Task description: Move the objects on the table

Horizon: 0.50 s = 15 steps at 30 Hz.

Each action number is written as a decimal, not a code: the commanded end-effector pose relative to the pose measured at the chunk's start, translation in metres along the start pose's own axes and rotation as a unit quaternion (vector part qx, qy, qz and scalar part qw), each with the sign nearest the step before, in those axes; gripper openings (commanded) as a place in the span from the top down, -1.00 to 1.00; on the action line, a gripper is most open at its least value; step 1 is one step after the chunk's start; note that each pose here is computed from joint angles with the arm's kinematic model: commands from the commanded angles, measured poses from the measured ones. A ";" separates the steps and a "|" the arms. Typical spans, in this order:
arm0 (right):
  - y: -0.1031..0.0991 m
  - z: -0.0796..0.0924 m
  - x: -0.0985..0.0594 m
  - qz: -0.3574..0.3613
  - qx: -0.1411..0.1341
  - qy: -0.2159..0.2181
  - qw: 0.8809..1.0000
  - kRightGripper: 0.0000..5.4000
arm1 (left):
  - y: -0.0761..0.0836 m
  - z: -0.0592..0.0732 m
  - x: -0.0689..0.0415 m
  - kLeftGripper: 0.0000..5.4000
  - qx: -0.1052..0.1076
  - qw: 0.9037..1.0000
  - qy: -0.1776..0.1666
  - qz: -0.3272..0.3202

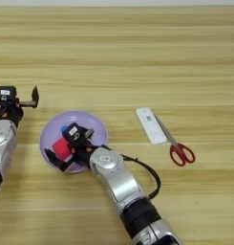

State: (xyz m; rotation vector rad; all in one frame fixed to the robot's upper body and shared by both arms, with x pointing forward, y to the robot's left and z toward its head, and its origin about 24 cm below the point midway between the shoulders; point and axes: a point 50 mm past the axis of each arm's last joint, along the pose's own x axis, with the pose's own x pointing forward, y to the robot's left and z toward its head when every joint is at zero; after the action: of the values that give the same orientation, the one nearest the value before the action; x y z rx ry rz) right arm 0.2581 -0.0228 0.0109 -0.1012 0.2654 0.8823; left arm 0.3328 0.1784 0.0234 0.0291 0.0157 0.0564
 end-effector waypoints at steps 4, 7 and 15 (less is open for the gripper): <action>0.000 -0.008 -0.001 0.008 -0.007 0.017 1.000 -0.99 | -0.006 0.005 0.003 -1.00 0.001 1.000 -0.004 -0.003; 0.000 -0.009 -0.001 0.009 -0.008 0.020 1.000 -0.99 | -0.006 0.005 0.004 -1.00 0.001 1.000 -0.004 -0.003; -0.002 -0.013 -0.001 0.008 -0.008 0.029 1.000 -0.99 | -0.007 0.005 0.004 -1.00 0.001 1.000 -0.004 -0.002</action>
State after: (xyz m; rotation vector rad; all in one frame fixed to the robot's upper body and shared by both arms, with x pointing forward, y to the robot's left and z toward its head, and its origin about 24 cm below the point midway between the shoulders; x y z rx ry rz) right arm 0.2559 -0.0262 0.0000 -0.1269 0.3080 0.8927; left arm 0.3327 0.1751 0.0227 0.0241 0.0172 0.0607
